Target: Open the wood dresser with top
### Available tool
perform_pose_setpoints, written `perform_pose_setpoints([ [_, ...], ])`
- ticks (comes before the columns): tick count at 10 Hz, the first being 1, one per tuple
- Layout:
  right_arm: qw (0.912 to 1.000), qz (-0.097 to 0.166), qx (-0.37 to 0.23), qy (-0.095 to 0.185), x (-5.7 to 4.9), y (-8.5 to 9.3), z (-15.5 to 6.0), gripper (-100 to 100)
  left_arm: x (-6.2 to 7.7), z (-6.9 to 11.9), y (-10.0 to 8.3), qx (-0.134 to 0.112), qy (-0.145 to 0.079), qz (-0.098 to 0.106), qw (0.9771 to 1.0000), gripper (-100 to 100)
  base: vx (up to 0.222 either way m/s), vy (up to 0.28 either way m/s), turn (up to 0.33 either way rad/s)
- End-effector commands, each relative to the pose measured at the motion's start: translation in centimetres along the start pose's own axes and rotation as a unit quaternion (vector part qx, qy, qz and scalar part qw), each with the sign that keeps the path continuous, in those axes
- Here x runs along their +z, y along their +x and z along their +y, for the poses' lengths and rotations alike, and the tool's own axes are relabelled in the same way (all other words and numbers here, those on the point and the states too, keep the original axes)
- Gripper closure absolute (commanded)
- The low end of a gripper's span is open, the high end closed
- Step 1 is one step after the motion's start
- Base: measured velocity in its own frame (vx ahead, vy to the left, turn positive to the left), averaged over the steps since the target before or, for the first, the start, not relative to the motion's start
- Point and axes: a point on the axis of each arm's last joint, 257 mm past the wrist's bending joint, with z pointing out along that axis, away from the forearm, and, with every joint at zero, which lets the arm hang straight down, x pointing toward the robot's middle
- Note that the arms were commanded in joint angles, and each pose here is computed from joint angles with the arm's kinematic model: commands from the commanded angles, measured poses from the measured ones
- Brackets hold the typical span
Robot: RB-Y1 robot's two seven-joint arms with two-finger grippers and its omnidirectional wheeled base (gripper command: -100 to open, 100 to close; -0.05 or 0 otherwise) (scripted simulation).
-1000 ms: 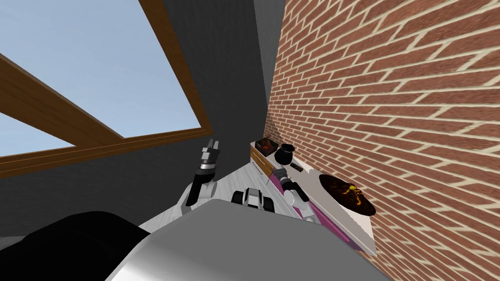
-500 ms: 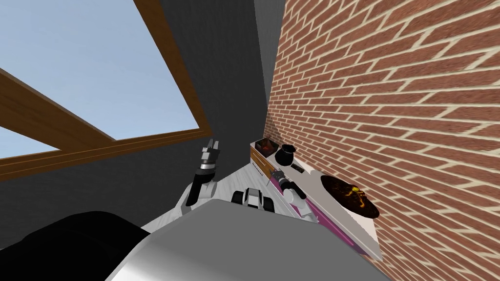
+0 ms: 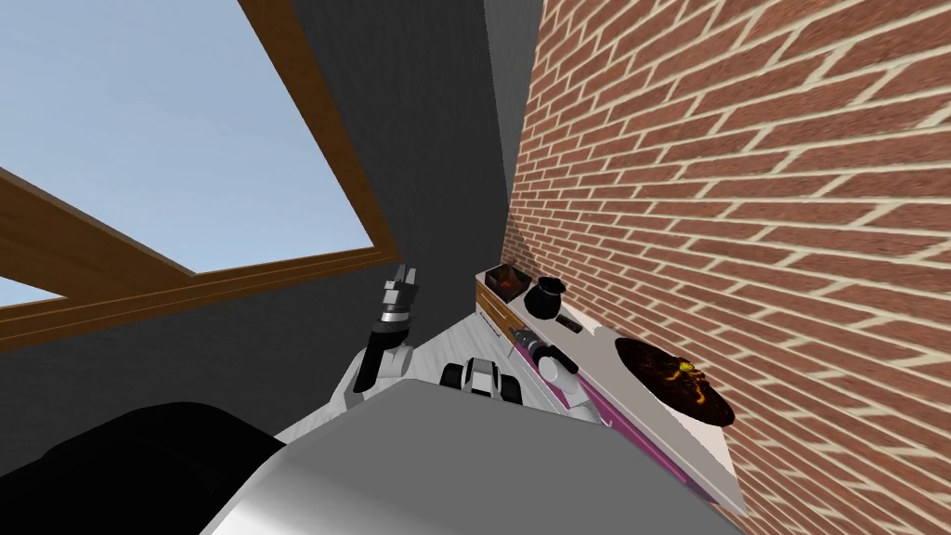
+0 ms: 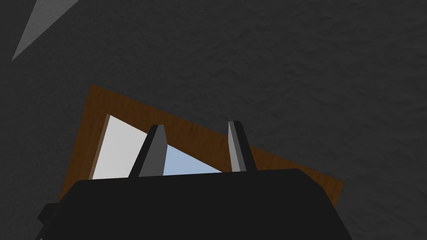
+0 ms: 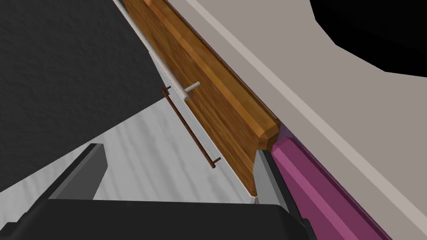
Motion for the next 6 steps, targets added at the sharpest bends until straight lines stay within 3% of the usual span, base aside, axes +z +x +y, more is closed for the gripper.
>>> perform_pose_setpoints([
  [1, 0.997, -0.04, 0.064, 0.015, 0.6, -2.4, -0.2, -100, 0.0, 0.0, 0.0, 0.0, 0.0, 0.0, 1.0, 0, 0.054, 0.036, -0.032],
  [2, 0.9961, -0.041, 0.077, 0.014, 0.6, -2.4, -0.2, -100, 0.0, 0.0, 0.0, 0.0, 0.0, 0.0, 1.0, 0, 0.048, 0.027, -0.014],
  [3, 0.9919, -0.065, 0.107, 0.021, 0.9, -3.7, -0.2, -100, 0.0, 0.0, 0.0, 0.0, 0.0, 0.0, 1.0, 0, 0.062, 0.026, -0.019],
  [6, 0.9832, -0.088, 0.158, 0.024, 1.1, -4.9, -0.2, -100, 0.0, 0.0, 0.0, 0.0, 0.0, 0.0, 1.0, 0, 0.051, 0.025, -0.014],
])
